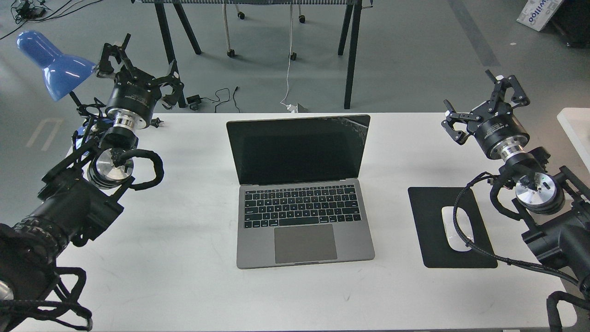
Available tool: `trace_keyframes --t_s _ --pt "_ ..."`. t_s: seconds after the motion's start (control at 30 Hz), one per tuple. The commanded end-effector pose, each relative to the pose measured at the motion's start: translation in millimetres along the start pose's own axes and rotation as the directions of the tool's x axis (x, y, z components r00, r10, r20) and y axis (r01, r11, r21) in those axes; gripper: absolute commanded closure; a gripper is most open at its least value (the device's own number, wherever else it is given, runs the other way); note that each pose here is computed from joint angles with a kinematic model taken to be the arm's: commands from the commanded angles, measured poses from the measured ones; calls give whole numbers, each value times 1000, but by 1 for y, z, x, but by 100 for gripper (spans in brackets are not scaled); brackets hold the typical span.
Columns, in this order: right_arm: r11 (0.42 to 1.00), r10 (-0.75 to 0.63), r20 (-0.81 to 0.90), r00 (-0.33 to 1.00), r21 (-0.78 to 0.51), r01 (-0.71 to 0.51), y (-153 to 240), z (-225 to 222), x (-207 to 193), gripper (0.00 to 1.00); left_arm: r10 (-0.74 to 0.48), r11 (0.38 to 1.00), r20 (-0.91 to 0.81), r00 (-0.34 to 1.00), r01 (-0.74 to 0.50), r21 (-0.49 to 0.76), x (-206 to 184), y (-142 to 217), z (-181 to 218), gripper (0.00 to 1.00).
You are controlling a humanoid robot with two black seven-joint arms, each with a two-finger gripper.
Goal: Close notebook with right arm
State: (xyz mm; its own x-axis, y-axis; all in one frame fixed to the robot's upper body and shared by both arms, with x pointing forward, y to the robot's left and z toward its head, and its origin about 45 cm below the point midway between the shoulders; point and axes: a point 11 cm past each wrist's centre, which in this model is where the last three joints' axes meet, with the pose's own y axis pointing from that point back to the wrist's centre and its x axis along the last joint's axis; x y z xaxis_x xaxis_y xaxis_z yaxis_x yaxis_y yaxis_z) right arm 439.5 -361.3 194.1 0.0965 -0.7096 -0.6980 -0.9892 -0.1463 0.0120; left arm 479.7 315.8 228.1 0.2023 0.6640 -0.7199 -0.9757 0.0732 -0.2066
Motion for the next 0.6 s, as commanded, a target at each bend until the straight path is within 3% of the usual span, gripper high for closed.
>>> trace_keyframes --t_s 0.0,0.57 --pt "1000 -3 5 1000 2 3 0 0 -1 0 -1 1000 3 1000 1 2 0 0 -1 0" --pt "1000 3 20 1000 17 -4 1 -3 1 0 2 1000 2 1000 -2 0 1 0 0 0"
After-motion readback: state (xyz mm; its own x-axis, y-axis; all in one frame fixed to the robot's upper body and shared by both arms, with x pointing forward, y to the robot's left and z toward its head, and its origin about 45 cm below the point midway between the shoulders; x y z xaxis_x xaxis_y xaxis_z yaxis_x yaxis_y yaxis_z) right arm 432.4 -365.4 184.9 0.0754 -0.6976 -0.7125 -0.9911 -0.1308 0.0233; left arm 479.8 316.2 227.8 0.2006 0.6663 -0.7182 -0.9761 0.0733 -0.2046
